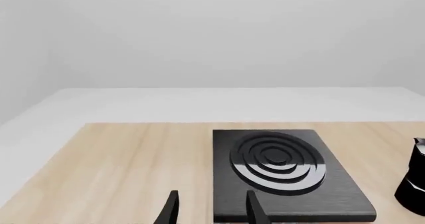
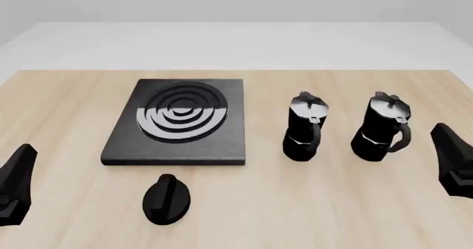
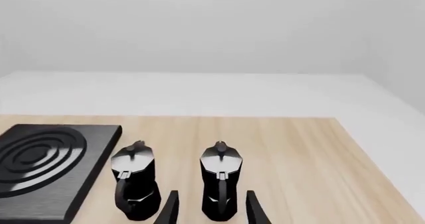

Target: Put the right moka pot on the stove.

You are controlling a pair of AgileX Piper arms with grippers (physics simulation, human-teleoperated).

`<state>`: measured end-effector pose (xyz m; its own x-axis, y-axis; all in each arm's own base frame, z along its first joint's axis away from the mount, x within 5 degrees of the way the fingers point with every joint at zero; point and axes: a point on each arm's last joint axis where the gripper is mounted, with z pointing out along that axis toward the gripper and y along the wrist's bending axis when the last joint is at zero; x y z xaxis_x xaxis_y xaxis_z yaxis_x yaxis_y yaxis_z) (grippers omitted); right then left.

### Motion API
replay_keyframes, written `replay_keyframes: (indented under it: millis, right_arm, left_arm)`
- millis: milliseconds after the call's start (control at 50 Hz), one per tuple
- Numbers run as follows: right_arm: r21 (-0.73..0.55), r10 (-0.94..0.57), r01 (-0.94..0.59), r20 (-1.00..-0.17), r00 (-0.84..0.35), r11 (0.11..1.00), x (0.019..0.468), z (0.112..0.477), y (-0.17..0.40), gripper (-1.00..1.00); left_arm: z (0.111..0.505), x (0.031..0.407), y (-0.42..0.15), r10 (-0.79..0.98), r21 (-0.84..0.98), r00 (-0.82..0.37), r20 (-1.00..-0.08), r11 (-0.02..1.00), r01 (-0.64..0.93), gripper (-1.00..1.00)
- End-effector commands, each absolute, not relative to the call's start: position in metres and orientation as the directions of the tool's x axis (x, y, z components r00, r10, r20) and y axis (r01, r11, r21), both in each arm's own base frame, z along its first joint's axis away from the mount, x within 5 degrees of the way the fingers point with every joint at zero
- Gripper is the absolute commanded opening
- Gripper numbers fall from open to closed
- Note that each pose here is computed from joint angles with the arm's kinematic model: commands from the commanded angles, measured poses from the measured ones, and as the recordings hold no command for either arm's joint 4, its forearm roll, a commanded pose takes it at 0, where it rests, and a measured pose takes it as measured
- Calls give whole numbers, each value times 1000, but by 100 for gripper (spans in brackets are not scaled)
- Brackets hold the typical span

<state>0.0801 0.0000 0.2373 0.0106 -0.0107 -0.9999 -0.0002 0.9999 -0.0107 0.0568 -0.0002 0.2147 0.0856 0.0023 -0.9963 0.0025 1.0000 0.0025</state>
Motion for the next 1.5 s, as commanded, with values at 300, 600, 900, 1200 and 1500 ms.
replay_keyframes:
  millis: [300,600,900,1200,1500]
  right_arm:
    - [-12,-11,9,-993,-115,1000,115,228,-1,100]
    - [-26,-24,15,-988,-152,1000,121,217,-2,100]
    - [-50,-45,23,-980,-192,998,137,206,-5,100]
    - [-54,-52,1,-975,-217,999,153,197,-2,100]
    - [-60,-56,13,-971,-232,998,166,191,-5,100]
  left_arm:
    - [214,57,0,0,0,85,-996,1000,0,100]
    - [214,58,0,0,0,85,-996,1000,0,100]
    - [214,57,0,0,0,85,-996,1000,0,100]
    - [214,57,0,0,0,85,-996,1000,0,100]
    - [214,57,0,0,0,85,-996,1000,0,100]
